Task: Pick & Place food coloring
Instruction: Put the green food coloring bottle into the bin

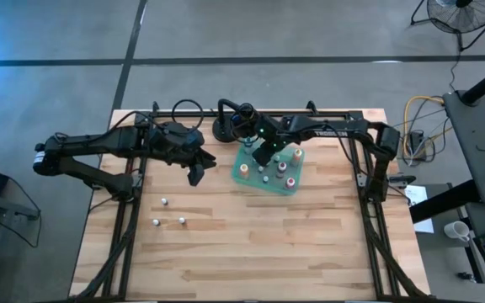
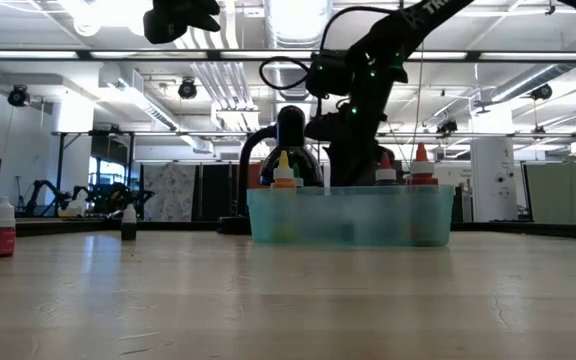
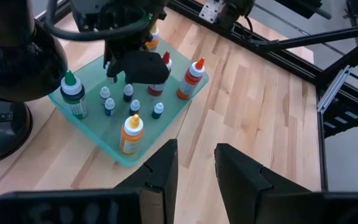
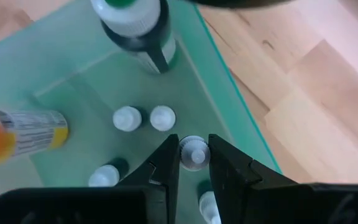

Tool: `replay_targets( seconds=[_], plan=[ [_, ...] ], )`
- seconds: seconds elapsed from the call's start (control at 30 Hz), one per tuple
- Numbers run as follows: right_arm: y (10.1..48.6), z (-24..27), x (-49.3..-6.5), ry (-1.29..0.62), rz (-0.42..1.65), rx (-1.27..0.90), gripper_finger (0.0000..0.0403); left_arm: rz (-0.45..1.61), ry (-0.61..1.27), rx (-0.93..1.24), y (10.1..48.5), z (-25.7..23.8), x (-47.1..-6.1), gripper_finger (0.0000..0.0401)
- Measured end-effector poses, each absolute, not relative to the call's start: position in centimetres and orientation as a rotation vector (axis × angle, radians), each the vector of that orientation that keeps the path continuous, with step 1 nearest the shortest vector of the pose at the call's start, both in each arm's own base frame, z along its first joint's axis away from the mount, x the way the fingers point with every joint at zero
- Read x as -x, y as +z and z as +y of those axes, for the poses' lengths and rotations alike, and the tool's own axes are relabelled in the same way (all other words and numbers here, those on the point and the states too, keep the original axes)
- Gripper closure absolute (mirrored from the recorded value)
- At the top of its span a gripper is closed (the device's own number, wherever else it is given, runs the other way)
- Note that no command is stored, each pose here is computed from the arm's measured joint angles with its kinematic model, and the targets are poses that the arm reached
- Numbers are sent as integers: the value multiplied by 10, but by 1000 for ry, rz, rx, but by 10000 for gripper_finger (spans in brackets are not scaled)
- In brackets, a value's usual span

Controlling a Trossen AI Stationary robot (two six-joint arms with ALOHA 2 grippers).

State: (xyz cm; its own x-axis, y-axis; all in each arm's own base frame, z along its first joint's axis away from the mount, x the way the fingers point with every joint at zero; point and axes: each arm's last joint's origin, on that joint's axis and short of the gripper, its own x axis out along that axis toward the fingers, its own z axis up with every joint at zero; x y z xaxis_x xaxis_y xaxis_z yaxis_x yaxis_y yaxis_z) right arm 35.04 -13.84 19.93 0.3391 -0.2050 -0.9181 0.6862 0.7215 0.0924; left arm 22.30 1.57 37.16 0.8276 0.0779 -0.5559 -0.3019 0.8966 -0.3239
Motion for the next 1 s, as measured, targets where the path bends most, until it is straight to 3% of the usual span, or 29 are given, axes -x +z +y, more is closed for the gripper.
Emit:
replay_targets(
  seconds=[0.5,1.0],
  plan=[
    [189,-118,-352,-870,986,-619,339,560,225,408,372,16,-223,321],
    [180,-114,-350,-956,952,-706,339,554,247,402,372,17,-223,321]
  ],
)
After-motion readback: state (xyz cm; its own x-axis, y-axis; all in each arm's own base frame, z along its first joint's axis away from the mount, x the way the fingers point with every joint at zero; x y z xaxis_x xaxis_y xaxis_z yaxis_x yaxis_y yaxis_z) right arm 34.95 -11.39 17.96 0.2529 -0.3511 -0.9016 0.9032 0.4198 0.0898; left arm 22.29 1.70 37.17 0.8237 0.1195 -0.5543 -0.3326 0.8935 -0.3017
